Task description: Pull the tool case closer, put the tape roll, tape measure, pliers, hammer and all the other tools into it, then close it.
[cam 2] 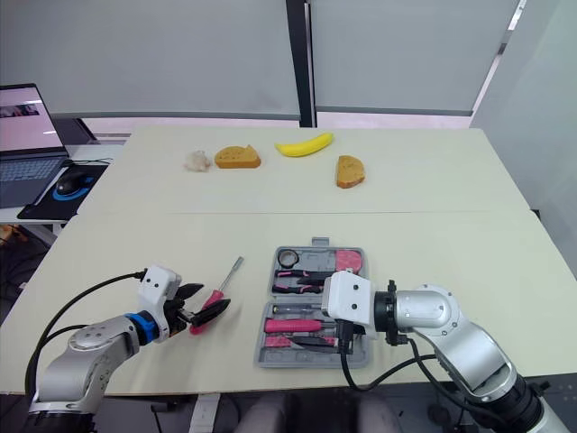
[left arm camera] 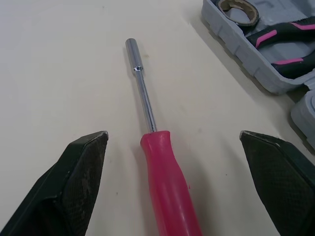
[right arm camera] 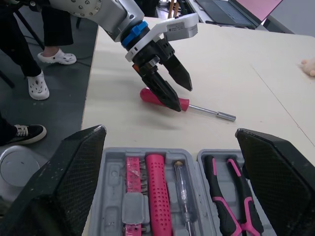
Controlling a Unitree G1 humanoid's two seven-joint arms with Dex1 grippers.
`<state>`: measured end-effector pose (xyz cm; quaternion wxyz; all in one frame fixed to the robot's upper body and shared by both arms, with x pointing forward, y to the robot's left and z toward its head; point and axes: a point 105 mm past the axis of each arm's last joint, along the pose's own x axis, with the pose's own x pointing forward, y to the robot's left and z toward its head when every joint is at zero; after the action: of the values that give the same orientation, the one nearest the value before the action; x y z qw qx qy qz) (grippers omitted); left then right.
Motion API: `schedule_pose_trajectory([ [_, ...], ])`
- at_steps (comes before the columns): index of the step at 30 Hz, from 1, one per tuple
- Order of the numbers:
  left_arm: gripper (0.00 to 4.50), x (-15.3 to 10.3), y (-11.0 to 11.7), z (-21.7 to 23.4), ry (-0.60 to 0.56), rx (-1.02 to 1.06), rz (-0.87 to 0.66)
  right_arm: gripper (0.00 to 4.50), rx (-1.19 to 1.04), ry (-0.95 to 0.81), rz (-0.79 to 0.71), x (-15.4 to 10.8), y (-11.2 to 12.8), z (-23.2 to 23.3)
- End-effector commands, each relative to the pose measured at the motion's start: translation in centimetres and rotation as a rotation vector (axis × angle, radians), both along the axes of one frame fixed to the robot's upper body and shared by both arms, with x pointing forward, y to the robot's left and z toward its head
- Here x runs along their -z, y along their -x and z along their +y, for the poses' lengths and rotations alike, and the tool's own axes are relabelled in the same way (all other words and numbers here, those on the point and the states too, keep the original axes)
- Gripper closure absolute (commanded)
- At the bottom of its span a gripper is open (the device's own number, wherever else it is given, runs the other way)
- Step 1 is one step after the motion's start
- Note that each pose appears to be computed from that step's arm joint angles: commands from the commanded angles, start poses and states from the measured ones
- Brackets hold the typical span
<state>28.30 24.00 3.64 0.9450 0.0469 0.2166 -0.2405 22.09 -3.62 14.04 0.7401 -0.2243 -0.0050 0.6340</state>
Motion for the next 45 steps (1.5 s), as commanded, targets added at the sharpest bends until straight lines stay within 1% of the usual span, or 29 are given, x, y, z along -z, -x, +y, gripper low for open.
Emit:
schedule_pose_trajectory([
  [1,0.05,0.0,-0.8,0.1,-0.032,-0.048,-0.038,0.00,-0.022,-0.024,-0.033,-1.0,0.5,0.1],
  [8,0.05,1.4,-0.9,-0.3,-0.032,-0.066,-0.012,0.00,-0.018,-0.030,-0.048,-1.0,0.5,0.3],
  [9,0.22,1.5,-0.9,-0.3,-0.034,-0.063,-0.007,0.00,-0.017,-0.029,-0.047,-1.0,0.5,0.2],
  [11,0.62,1.8,-0.9,-0.5,-0.039,-0.053,0.002,0.00,-0.012,-0.024,-0.047,-0.9,0.5,-0.1],
  [14,1.65,2.0,-0.8,-0.7,-0.031,-0.048,0.015,0.00,-0.001,-0.019,-0.051,-1.0,0.3,-0.4],
  [16,2.17,2.2,-0.8,-0.9,-0.020,-0.046,0.026,0.00,0.005,-0.018,-0.054,-1.0,0.2,-0.5],
  [18,2.87,2.3,-0.7,-1.0,-0.014,-0.045,0.033,0.00,0.010,-0.017,-0.055,-1.0,0.2,-0.6],
  [21,3.75,2.5,-0.6,-1.1,-0.006,-0.046,0.046,0.00,0.013,-0.017,-0.055,-1.1,0.2,-0.6],
  [23,3.76,2.7,-0.4,-1.0,-0.004,-0.054,0.054,0.00,0.020,-0.017,-0.055,-1.1,0.2,-0.7],
  [25,3.76,2.3,-0.3,-0.4,0.001,-0.080,0.040,0.00,0.033,-0.022,-0.059,-1.2,0.1,-0.7],
  [28,3.76,0.3,-0.3,0.2,-0.011,-0.067,-0.020,0.00,0.054,-0.026,-0.073,-1.6,0.2,-1.1],
  [30,3.76,-1.6,0.1,-0.1,-0.025,0.004,-0.068,0.00,0.074,-0.021,-0.085,-1.9,0.3,-1.7],
  [34,3.76,-5.2,1.8,-3.0,-0.070,0.304,-0.141,0.00,0.107,0.026,-0.065,-2.1,0.9,-3.7],
  [37,3.76,-6.3,3.7,-5.5,-0.108,0.536,-0.151,0.00,0.126,0.070,-0.025,-2.0,1.3,-5.0],
  [41,3.76,-6.0,5.9,-8.9,-0.155,0.807,-0.107,0.00,0.150,0.134,0.038,-1.9,2.3,-7.1],
  [45,3.76,-5.2,7.1,-11.0,-0.192,0.939,-0.086,0.00,0.126,0.187,0.085,-1.3,3.6,-7.9],
])
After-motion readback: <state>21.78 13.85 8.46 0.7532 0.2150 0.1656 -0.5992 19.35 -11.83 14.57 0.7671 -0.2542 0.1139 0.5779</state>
